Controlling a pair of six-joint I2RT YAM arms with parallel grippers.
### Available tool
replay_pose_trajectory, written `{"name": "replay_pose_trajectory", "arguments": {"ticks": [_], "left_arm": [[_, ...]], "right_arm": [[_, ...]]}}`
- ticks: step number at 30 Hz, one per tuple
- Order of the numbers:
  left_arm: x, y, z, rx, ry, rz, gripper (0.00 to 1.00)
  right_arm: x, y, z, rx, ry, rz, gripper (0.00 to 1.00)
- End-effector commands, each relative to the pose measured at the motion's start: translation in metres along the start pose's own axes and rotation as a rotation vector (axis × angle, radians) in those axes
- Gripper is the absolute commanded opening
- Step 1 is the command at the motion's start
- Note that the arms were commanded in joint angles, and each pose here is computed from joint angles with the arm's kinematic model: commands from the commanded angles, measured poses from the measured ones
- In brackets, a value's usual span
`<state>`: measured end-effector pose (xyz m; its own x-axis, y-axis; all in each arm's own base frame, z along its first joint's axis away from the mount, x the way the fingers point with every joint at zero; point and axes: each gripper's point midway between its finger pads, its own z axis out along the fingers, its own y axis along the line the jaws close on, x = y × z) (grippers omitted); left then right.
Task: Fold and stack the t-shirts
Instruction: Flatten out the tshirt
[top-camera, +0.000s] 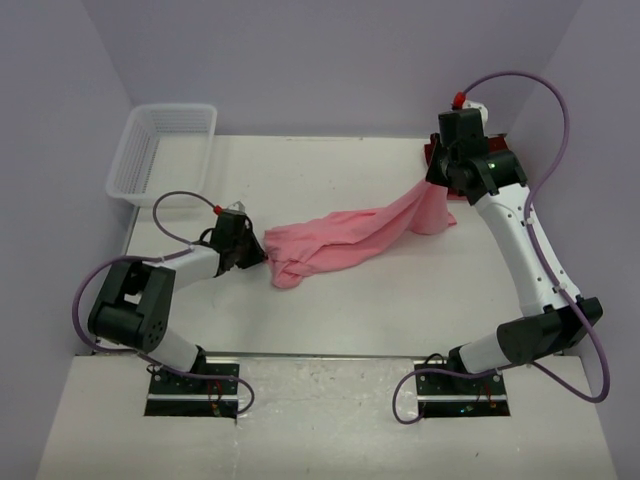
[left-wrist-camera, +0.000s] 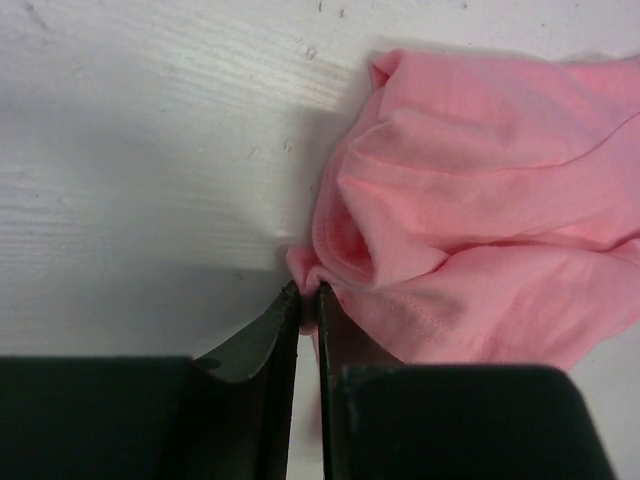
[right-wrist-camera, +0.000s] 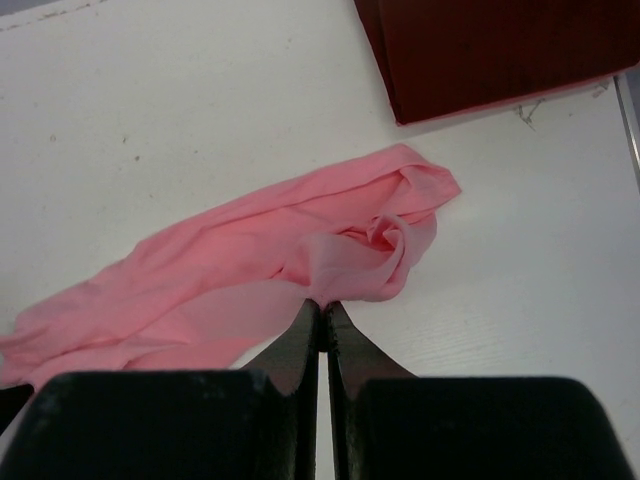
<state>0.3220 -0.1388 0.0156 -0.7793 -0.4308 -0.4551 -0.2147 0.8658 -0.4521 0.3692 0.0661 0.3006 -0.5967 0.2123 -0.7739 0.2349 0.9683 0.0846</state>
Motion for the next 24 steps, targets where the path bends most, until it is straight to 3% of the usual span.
{"name": "replay_pose_trajectory", "arguments": {"ticks": [1,7,8,9,17,20,24], "left_arm": [[-0.002,0.009,-0.015,-0.053,-0.002,0.009,0.13],[-0.011,0.003,-0.031,-0.044,-0.034,0.011,0.12],[-0.011,0.002,-0.032,-0.042,-0.035,0.011,0.01],[-0.010,0.002,-0.033,-0.041,-0.030,0.009,0.00],[-0.036,-0.014,-0.061,-0.051,-0.122,0.044,0.00],[-0.073,-0.044,-0.102,-0.011,-0.253,0.079,0.00],[-0.140,-0.107,-0.188,0.137,-0.468,0.132,0.00]], "right_arm": [[-0.011,0.002,-0.005,-0.027,-0.042,0.013,0.00],[-0.011,0.004,-0.007,-0.040,-0.043,0.012,0.00],[-0.010,0.005,-0.006,-0.042,-0.039,0.011,0.00],[-0.009,0.005,-0.006,-0.043,-0.037,0.009,0.00],[-0.016,0.000,-0.005,-0.018,-0.072,-0.006,0.00],[-0.027,0.001,-0.007,-0.017,-0.096,-0.026,0.00],[-0.049,0.006,-0.014,-0.033,-0.138,-0.062,0.00]]}}
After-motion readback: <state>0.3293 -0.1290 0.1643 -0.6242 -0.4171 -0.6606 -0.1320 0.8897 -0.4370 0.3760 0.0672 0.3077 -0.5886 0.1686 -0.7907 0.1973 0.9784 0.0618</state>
